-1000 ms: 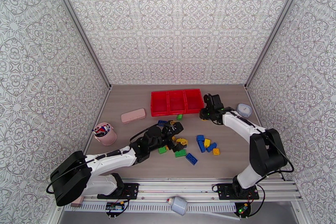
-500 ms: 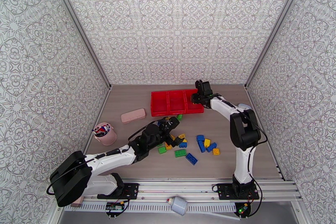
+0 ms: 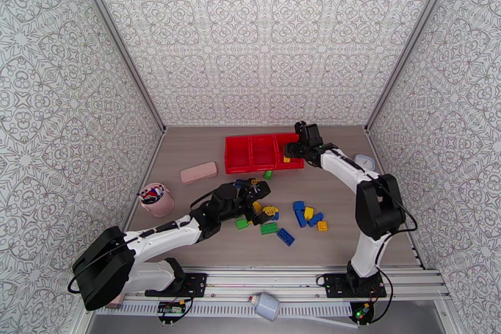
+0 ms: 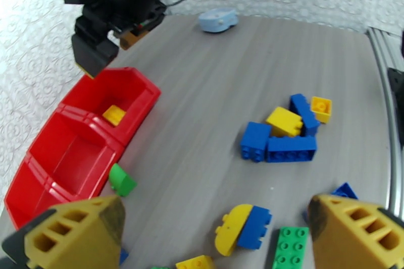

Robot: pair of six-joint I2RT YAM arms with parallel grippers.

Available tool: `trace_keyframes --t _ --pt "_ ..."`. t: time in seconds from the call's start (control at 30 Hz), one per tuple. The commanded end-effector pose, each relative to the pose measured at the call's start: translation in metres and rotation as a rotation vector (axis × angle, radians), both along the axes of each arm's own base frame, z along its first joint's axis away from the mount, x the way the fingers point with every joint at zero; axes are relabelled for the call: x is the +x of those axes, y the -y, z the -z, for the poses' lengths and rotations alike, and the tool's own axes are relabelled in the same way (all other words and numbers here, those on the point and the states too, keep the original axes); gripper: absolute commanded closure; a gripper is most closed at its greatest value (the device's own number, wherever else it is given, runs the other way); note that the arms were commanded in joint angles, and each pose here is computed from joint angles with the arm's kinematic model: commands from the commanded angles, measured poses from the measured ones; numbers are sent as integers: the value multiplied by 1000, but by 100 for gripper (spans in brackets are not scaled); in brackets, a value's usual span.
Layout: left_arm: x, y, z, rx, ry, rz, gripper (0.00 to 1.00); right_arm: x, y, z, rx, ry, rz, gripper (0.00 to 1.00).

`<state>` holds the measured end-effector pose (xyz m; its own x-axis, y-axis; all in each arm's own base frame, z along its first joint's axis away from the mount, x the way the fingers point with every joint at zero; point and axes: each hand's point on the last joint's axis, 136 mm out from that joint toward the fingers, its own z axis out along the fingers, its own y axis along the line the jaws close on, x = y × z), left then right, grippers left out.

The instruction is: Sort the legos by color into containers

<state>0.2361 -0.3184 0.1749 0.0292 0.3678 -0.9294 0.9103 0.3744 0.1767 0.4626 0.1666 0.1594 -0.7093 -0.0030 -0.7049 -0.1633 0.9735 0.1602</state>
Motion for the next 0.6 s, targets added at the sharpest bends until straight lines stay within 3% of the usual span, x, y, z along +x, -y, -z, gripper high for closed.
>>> trace_keyframes --t 0.0,0.13,0.33,0.57 --pt "-20 8 -15 -3 23 161 0 -42 14 12 -48 -74 20 13" --pt "-24 8 -14 2 13 196 0 -92 27 27 -109 -170 35 6" --pt "-24 8 -11 14 4 213 0 -157 23 52 -114 -324 14 5" --pt "-26 9 -10 14 -11 222 0 -178 10 82 -146 -413 12 7"
